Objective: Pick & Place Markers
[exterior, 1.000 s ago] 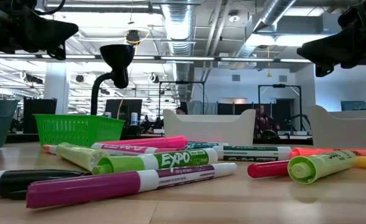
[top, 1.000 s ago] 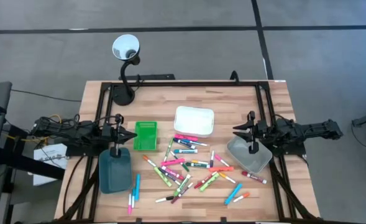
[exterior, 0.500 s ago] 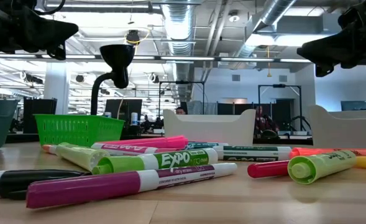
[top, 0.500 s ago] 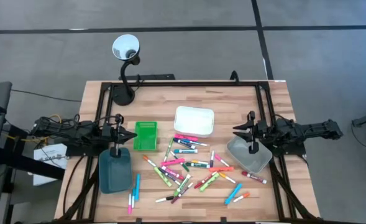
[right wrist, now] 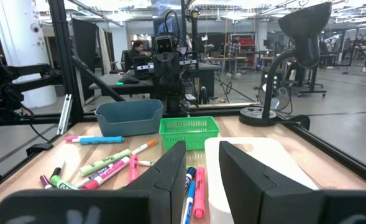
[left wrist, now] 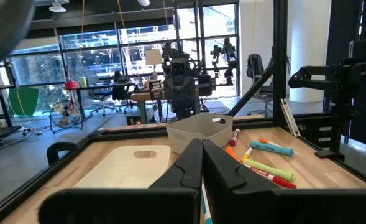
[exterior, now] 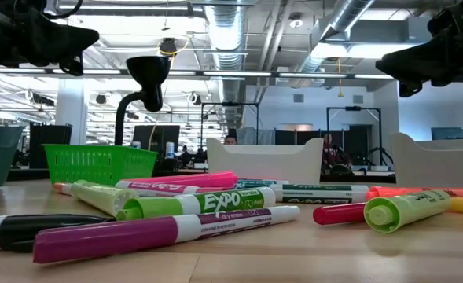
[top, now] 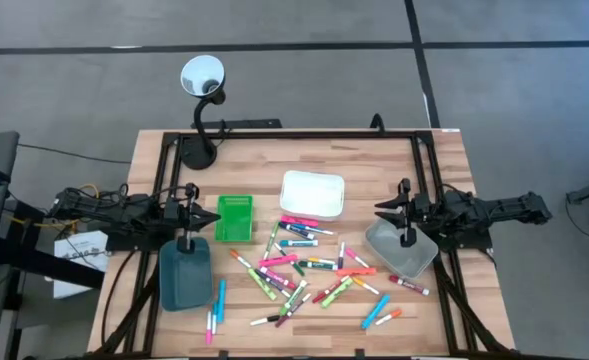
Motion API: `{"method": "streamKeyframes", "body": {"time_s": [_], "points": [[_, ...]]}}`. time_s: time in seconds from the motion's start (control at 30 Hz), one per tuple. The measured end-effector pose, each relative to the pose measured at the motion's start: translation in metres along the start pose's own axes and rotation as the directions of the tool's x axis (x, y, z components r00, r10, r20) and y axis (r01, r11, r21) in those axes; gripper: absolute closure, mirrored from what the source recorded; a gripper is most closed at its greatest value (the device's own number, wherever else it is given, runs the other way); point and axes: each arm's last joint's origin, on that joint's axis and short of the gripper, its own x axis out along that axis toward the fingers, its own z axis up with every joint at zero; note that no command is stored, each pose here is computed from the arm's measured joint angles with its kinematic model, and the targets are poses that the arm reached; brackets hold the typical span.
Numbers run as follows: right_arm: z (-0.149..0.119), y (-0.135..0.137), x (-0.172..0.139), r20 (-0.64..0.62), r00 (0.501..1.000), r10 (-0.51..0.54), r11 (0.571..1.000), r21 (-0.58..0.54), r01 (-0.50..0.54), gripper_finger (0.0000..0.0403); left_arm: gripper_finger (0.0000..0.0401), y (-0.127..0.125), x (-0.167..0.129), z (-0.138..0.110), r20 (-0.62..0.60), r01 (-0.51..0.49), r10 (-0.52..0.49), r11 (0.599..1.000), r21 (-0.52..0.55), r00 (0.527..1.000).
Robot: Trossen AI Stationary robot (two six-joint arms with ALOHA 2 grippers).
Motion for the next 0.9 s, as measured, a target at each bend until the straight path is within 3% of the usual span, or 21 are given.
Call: {"method": "streamKeyframes", "body": {"time_s": [0.63,0.77,0.9], "points": [[0.0,0.0,0.0,0.0,1.0,0.0,1.0,0.0,0.0,0.0317,0.0395,0.0,0.0,-0.0001,-0.001,0.0,0.0,1.0,0.004,1.0],[0.0001,0.0,0.0,0.0,1.0,0.0,1.0,0.0,0.0,0.0317,0.0395,0.0001,0.0,0.0004,0.004,-0.001,0.001,0.996,0.094,1.0],[0.0,0.0,0.0,0.0,1.0,0.0,1.0,0.0,0.0,0.0317,0.0395,0.0001,0.0,0.0005,0.006,-0.002,0.001,0.995,0.101,1.0]]}}
